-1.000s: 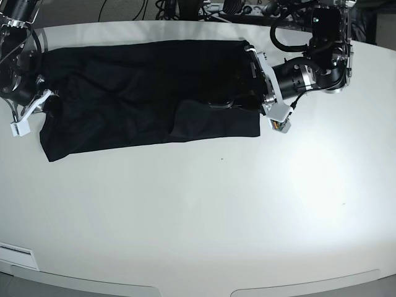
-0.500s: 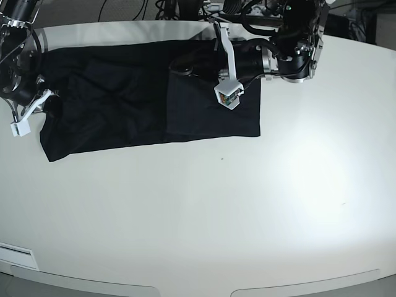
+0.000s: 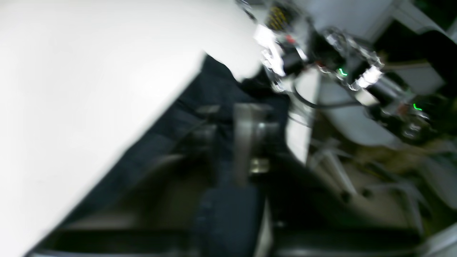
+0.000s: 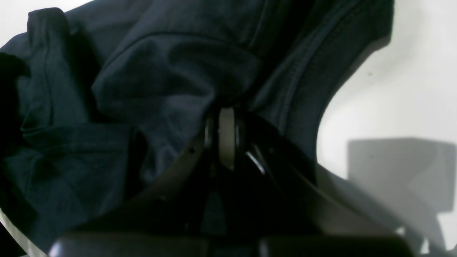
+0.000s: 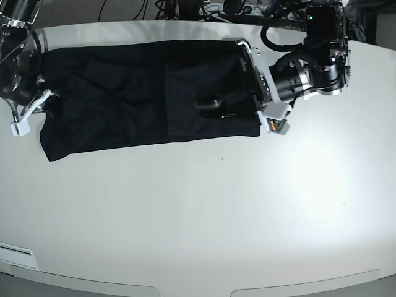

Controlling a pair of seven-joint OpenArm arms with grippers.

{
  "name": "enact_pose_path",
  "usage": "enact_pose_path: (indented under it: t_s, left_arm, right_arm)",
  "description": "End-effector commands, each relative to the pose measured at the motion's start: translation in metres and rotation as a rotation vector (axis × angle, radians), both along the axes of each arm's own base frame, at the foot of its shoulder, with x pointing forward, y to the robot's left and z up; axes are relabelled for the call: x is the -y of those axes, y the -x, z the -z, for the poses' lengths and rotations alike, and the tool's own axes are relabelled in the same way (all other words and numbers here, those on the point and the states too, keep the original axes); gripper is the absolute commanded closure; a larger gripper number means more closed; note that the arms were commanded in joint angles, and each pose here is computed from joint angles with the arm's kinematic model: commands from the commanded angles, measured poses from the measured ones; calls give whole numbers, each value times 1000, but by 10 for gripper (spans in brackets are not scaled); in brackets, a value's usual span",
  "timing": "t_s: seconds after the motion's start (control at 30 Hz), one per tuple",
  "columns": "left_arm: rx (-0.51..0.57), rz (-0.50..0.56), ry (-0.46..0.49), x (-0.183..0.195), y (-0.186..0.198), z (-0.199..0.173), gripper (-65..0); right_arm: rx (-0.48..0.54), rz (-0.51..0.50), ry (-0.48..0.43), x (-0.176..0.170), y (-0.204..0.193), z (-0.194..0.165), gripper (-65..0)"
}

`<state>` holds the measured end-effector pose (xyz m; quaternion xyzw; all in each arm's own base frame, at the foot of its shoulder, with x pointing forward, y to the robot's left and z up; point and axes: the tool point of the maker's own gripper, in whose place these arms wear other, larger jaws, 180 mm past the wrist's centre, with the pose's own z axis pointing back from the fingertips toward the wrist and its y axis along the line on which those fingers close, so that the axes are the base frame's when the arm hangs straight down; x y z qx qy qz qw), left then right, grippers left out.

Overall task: Fold the T-shirt properly
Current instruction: 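Regrasp the folded edge with the left gripper near the strip's middle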

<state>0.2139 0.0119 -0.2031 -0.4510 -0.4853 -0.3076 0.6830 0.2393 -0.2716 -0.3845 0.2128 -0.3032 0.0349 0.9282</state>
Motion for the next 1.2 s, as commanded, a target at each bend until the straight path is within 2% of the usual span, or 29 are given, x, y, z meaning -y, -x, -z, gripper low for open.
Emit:
enact_pose_path:
  t_s: [0.0, 0.17, 0.27, 0.4, 0.53, 0.73, 0.77, 0.83, 0.9, 0.93, 0.97, 1.07, 1.17]
  left_arm:
    - [38, -14, 21, -2, -2, -10, 0]
    - [0, -66, -172, -10, -15, 39, 0]
    - [-55, -59, -247, -5, -15, 75, 0]
    - [-141, -33, -321, -1, -8, 120, 0]
    - [-200, -24, -354, -3, -3, 143, 0]
    - [-196, -42, -405, -16, -6, 154, 0]
    - [-189, -44, -419, -20, -7, 155, 0]
    - [-185, -43, -441, -27, -7, 157, 0]
    - [-186, -39, -465, -34, -6, 159, 0]
    - [-187, -37, -476, -37, -6, 160, 0]
    - [-192, -42, -486, -41, -6, 161, 0]
    - [-200, -47, -514, -50, -5, 165, 0]
    - [-203, -45, -525, -52, -4, 166, 0]
  right_arm:
    - [29, -5, 13, 5, -7, -10, 0]
    - [29, -5, 14, 5, -7, -10, 0]
    - [31, -4, 13, 5, -7, -11, 0]
    - [31, -4, 13, 5, -7, -11, 0]
    - [34, -4, 10, 5, -7, -11, 0]
    - [148, -17, -101, -10, -26, -44, 0]
    - [174, -26, -102, -12, -32, -51, -15]
    - [220, -44, -92, -15, -44, -66, -154]
    - [247, -60, -47, -11, -55, -78, -326]
    - [247, -58, 11, -2, -61, -80, -388]
    - [233, -51, 90, 10, -66, -80, -419]
    - [138, 79, 297, 59, -69, -72, -422]
    - [52, 173, 389, 88, -56, -57, -422]
